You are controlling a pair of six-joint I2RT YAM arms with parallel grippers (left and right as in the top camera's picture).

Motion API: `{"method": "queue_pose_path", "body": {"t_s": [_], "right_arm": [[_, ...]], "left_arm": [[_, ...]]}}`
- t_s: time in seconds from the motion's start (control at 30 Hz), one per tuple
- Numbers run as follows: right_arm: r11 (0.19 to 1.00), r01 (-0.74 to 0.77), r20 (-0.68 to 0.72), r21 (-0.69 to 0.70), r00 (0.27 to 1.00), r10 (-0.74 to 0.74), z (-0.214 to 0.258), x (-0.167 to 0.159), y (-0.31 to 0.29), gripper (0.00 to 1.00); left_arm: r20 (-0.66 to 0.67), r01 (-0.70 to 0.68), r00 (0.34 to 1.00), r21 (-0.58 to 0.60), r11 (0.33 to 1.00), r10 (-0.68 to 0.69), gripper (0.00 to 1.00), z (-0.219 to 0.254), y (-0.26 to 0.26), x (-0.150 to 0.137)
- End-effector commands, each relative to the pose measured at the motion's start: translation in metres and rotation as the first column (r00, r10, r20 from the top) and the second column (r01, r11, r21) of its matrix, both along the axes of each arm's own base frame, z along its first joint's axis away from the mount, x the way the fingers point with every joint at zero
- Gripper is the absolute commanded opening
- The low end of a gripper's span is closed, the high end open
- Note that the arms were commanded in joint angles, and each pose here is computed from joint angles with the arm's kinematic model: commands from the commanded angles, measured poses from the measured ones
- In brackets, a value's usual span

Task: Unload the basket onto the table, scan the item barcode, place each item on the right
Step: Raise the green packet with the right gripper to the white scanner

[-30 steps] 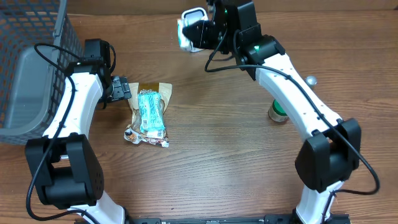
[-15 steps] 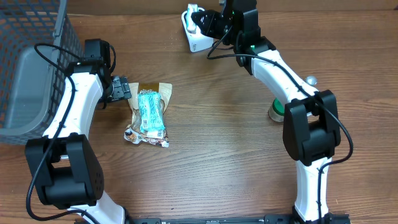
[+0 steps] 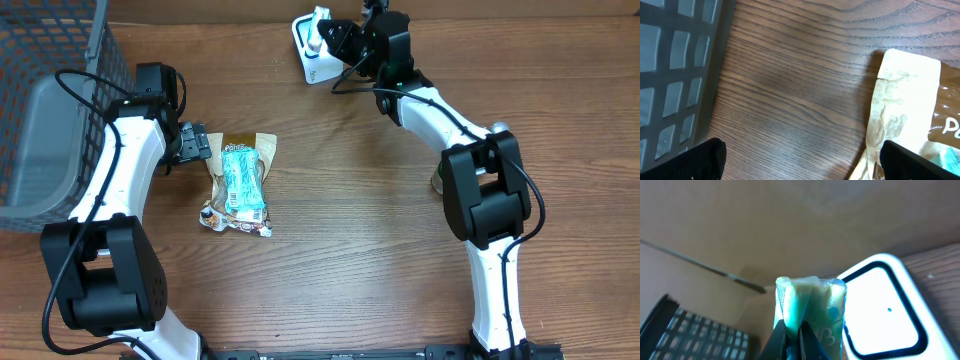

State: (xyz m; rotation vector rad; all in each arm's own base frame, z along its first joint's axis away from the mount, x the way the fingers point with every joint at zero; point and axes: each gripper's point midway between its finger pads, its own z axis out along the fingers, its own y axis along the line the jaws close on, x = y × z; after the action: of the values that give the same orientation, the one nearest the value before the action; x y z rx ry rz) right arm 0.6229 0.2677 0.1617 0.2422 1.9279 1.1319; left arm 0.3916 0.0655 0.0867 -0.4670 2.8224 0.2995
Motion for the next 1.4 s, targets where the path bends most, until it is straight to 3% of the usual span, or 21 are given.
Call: {"method": "queue_pose_path", "body": {"t_s": [0.0, 0.4, 0.67, 1.03, 1.17, 1.37], "right_arm": [[0.997, 0.078, 0.018, -0.004, 0.997, -0.078, -0.003, 0.012, -0.011, 0.04], [0.993, 0.114, 0.032, 0.001, 0.993, -0.114, -0.006, 0.017, -0.016, 0.04], [0.989, 0.123, -0.027, 0.087, 0.992, -0.121, -0.037, 0.022, -0.012, 0.04], [0.987, -0.093, 0.047, 0.131, 0.995, 0.088, 0.006, 0.001, 0.008, 0.04], [0.98, -0.165, -0.025, 0.112, 0.985, 0.169, 0.023, -0.016, 0.005, 0.04], [0.977, -0.209, -0.257, -0.052, 0.948, 0.189, 0.009, -0.058, -0.017, 0.04]], "left_arm": [[0.006, 0.004, 1.0, 0.014, 1.0, -0.004, 1.0, 0.003, 0.001, 0.002], [0.006, 0.004, 1.0, 0.014, 1.0, -0.004, 1.0, 0.003, 0.001, 0.002], [0.006, 0.004, 1.0, 0.014, 1.0, -0.005, 1.0, 0.003, 0.001, 0.002], [0.006, 0.004, 1.0, 0.014, 1.0, -0.004, 1.0, 0.003, 0.001, 0.002], [0.006, 0.004, 1.0, 0.014, 1.0, -0.004, 1.0, 0.003, 0.001, 0.002], [0.006, 0.004, 1.0, 0.014, 1.0, -0.005, 1.0, 0.003, 0.001, 0.002]]}}
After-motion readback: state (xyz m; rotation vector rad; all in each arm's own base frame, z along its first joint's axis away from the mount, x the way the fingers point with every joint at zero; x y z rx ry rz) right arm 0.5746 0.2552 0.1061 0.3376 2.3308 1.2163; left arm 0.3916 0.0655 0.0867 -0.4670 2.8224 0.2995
